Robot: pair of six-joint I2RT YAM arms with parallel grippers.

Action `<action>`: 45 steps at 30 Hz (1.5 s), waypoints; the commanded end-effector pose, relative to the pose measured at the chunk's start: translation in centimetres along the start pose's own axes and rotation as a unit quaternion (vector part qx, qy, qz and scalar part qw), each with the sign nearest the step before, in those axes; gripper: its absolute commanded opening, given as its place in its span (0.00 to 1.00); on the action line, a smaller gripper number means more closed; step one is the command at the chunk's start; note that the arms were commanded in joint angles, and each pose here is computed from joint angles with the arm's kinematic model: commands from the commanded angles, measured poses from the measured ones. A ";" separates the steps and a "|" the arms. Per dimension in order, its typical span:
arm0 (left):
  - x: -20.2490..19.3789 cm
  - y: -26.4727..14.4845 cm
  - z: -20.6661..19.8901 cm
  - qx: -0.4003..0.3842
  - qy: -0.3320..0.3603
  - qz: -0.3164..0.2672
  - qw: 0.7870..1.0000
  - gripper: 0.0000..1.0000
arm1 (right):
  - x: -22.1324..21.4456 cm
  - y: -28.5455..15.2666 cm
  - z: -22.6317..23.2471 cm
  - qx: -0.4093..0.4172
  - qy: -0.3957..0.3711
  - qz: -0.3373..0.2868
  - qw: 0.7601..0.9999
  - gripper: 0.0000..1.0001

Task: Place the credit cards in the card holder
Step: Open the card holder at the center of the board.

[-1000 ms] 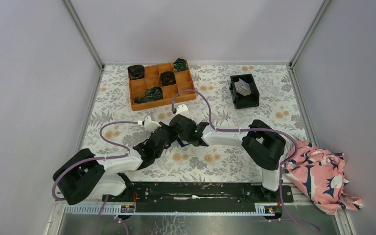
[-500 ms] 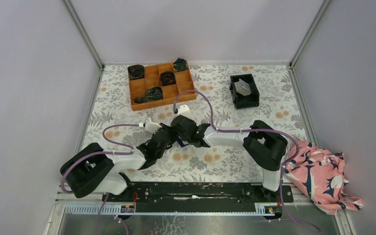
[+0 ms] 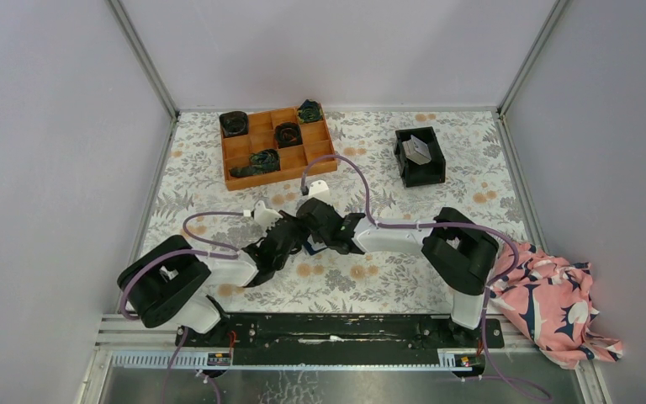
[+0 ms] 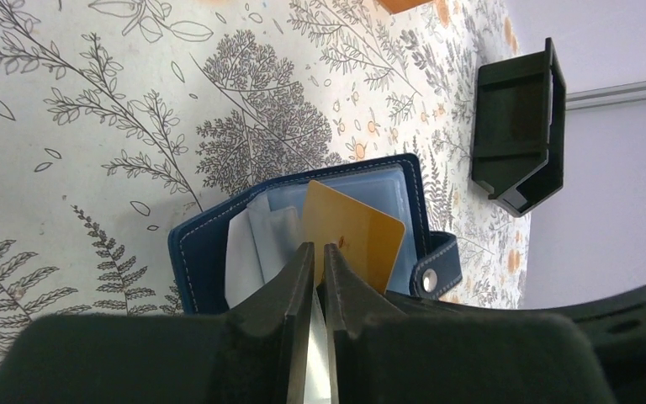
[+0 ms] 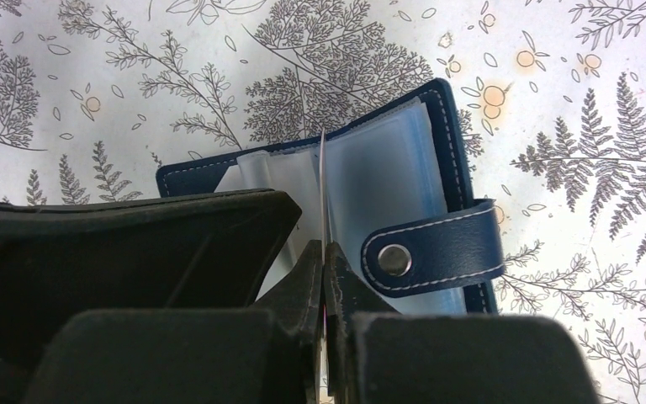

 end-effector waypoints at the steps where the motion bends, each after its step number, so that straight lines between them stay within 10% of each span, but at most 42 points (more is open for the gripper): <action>1: 0.0 0.5 -1.0 -0.016 -0.005 -0.009 1.000 0.15 | -3.9 -1.0 -0.4 0.005 -0.021 0.073 0.997 0.00; 45: -3.2 -2.5 2.7 0.014 0.093 0.111 0.989 0.16 | -2.2 -2.5 -2.5 0.040 0.006 0.084 0.996 0.00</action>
Point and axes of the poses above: each gripper's point midway between its finger pads, its own y axis out along the fingers, its own z axis along the line the jaws close on, x = y × z, the point moved 4 cm from there along -y, back along the fingers, and after that the axes turned 2 degrees about y, right-handed, at the moved point
